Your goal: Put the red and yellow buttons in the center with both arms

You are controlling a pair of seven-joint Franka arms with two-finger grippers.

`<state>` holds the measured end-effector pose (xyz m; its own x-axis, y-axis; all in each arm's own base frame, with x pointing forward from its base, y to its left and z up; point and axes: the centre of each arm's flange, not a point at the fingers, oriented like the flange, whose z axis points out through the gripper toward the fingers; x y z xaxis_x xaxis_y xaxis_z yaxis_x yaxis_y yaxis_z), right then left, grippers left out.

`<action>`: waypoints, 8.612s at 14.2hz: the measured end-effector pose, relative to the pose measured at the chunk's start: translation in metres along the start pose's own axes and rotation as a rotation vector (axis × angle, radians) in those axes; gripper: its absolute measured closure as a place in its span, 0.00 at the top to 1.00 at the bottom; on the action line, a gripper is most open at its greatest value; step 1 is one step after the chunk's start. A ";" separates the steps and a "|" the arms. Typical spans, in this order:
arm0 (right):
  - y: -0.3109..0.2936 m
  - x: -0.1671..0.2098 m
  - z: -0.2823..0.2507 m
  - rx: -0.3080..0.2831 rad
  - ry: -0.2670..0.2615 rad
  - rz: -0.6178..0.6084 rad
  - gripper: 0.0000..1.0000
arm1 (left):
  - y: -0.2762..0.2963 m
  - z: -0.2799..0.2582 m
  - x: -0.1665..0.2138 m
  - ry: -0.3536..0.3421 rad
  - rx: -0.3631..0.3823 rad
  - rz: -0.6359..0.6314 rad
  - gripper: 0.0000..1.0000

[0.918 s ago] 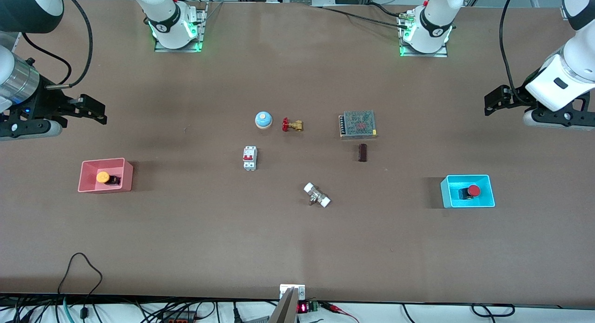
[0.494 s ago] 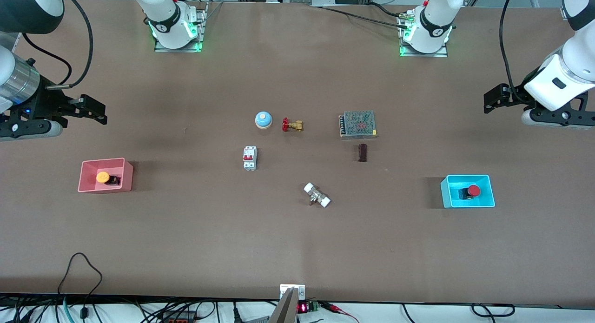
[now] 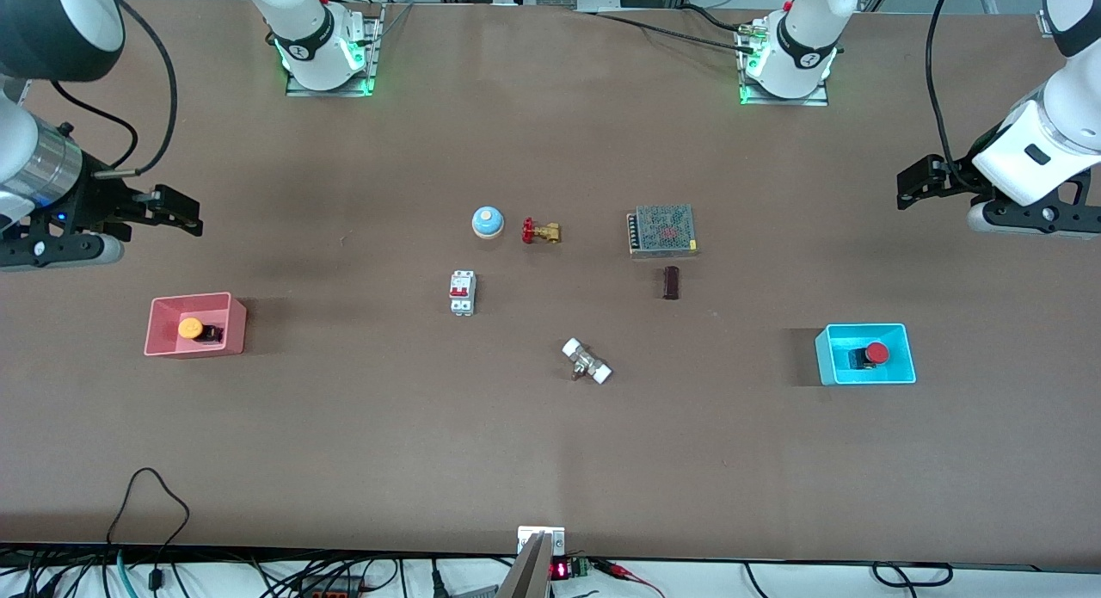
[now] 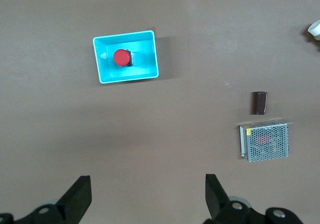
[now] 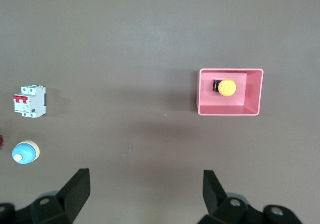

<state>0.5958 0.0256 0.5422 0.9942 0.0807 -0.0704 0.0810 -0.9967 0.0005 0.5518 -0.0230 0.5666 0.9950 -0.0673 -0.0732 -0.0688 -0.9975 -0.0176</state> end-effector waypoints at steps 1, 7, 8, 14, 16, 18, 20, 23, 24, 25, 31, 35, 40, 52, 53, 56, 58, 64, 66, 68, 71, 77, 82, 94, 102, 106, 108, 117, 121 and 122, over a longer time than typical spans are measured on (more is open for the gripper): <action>0.004 0.001 0.008 0.000 -0.016 0.005 1.00 | 0.000 0.000 0.000 0.000 0.000 0.000 1.00; 0.048 0.008 0.068 -0.102 -0.003 -0.161 1.00 | 0.002 0.000 0.000 -0.001 0.000 0.005 1.00; 0.059 0.010 0.079 -0.102 0.011 -0.169 1.00 | 0.003 0.000 0.000 -0.001 0.000 0.006 1.00; 0.089 0.029 0.155 -0.073 0.105 -0.226 1.00 | 0.003 0.002 0.000 -0.008 0.000 0.006 1.00; 0.094 0.035 0.174 -0.054 0.128 -0.229 1.00 | 0.002 0.002 0.000 -0.010 0.000 0.004 1.00; 0.104 0.035 0.196 -0.051 0.138 -0.220 1.00 | -0.003 0.008 0.003 -0.021 -0.001 -0.003 1.00; 0.115 0.033 0.217 -0.046 0.128 -0.205 1.00 | -0.009 0.023 0.011 -0.046 -0.003 -0.016 1.00; 0.127 0.032 0.236 -0.037 0.108 -0.187 1.00 | -0.027 0.051 0.039 -0.087 -0.011 -0.046 1.00; 0.130 0.032 0.241 -0.036 0.107 -0.183 1.00 | -0.033 0.062 0.050 -0.110 -0.016 -0.055 1.00; 0.133 0.032 0.246 -0.035 0.106 -0.178 1.00 | -0.038 0.074 0.060 -0.132 -0.020 -0.064 1.00; 0.138 0.036 0.264 -0.038 0.125 -0.173 1.00 | -0.072 0.169 0.125 -0.220 -0.032 -0.106 1.00; 0.138 0.039 0.280 -0.040 0.137 -0.180 1.00 | -0.084 0.228 0.160 -0.143 -0.026 -0.117 1.00; 0.150 0.039 0.291 -0.045 0.149 -0.200 1.00 | -0.087 0.281 0.166 -0.057 -0.012 -0.067 1.00; 0.158 0.037 0.310 -0.040 0.143 -0.198 0.96 | -0.086 0.356 0.140 0.008 -0.008 -0.025 0.90; 0.157 0.037 0.310 -0.040 0.142 -0.198 0.89 | -0.087 0.356 0.140 0.008 -0.008 -0.024 0.85; 0.157 0.037 0.311 -0.039 0.141 -0.198 0.74 | -0.087 0.354 0.140 0.011 -0.007 -0.024 0.54; 0.157 0.037 0.311 -0.039 0.141 -0.199 0.56 | -0.087 0.353 0.141 0.015 -0.007 -0.023 0.35; 0.153 0.038 0.312 -0.037 0.141 -0.203 0.39 | -0.089 0.315 0.145 0.058 0.000 -0.025 0.35; 0.154 0.039 0.311 -0.038 0.142 -0.203 0.39 | -0.089 0.284 0.141 0.051 -0.002 -0.025 0.35; 0.154 0.039 0.301 -0.036 0.134 -0.204 0.39 | -0.084 0.251 0.135 0.041 -0.005 -0.019 0.35; 0.149 0.030 0.250 -0.020 0.070 -0.210 0.39 | -0.069 0.220 0.131 0.015 -0.013 -0.013 0.35; 0.026 0.017 0.153 0.011 0.033 -0.178 0.39 | 0.069 0.207 0.137 -0.010 -0.012 -0.124 0.35; -0.079 0.015 0.173 0.018 0.058 -0.167 0.39 | 0.166 0.251 0.137 0.014 -0.012 -0.098 0.35; -0.130 0.004 0.311 0.037 0.124 -0.239 0.39 | 0.254 0.347 0.132 0.076 -0.040 -0.136 0.35; -0.131 0.004 0.321 0.035 0.116 -0.246 0.39 | 0.260 0.349 0.130 0.075 -0.039 -0.134 0.52; -0.131 0.004 0.320 0.035 0.117 -0.246 0.56 | 0.259 0.347 0.132 0.081 -0.039 -0.134 0.88; -0.131 0.005 0.319 0.035 0.120 -0.246 0.63 | 0.259 0.333 0.136 0.101 -0.046 -0.136 1.00; -0.105 0.050 0.200 0.080 0.120 -0.124 1.00 | 0.211 0.195 0.133 0.082 0.017 -0.103 1.00; -0.063 0.041 0.093 0.075 0.199 -0.046 1.00 | 0.146 0.116 0.127 -0.002 0.046 -0.004 1.00; -0.054 0.032 0.068 0.066 0.216 -0.034 1.00 | 0.130 0.101 0.121 -0.029 0.050 0.000 1.00</action>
<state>0.6189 0.0819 0.4721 0.9835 0.1069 0.1458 0.1171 -0.9911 -0.0637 0.6557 -0.1588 0.4548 0.9925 -0.0663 -0.1024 -0.0735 -0.9950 -0.0673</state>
